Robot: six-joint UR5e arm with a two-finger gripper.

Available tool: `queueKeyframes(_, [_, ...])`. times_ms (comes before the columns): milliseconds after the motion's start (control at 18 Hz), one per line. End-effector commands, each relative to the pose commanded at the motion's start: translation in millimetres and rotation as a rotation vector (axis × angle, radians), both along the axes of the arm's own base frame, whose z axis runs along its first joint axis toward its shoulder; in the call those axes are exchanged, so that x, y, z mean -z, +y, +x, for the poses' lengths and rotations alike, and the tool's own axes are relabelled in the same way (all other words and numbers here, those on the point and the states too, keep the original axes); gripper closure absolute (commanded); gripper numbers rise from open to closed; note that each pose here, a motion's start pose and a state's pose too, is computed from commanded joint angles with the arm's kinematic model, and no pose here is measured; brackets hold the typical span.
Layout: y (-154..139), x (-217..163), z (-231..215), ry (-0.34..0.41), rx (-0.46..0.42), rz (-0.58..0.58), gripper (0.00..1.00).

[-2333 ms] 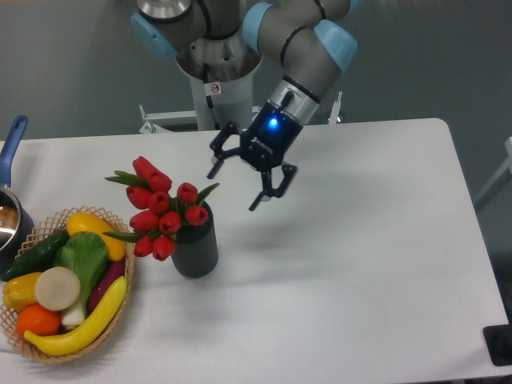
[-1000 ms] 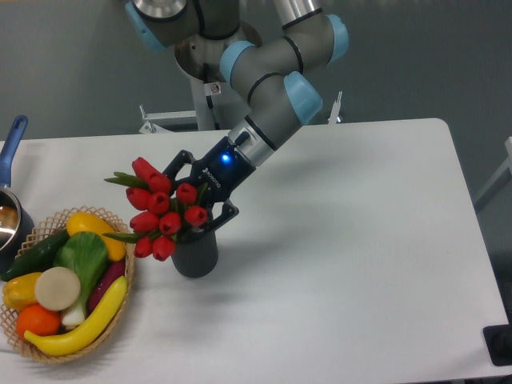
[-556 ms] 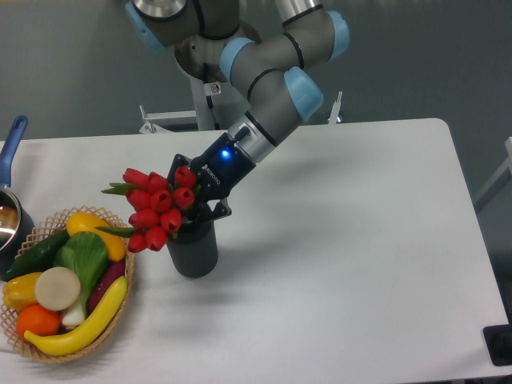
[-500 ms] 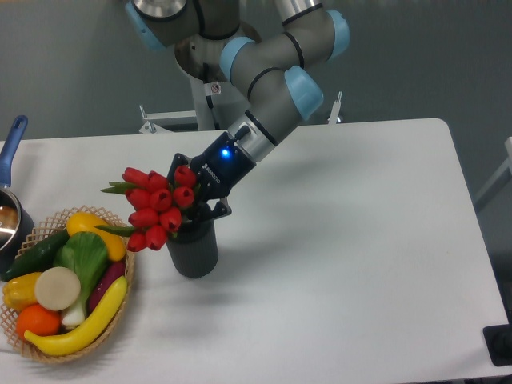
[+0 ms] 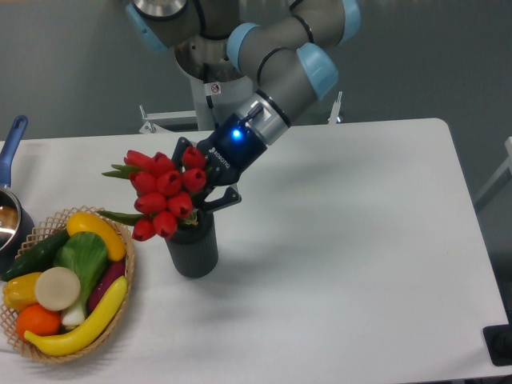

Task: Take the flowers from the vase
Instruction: 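Lift the gripped tulips up out of the black vase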

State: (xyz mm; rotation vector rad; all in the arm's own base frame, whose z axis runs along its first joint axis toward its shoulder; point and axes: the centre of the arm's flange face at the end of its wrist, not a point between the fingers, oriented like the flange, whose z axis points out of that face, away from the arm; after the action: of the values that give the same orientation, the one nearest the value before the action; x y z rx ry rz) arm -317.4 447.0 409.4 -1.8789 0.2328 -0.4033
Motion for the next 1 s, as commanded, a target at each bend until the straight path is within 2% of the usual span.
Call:
queueKeyframes(222, [-7.4, -14.3, -3.9, -0.007, -0.015, 0.026, 1.0])
queueKeyframes(1000, [-44.4, -58.9, -42.8, -0.122, -0.096, 0.13, 0.99])
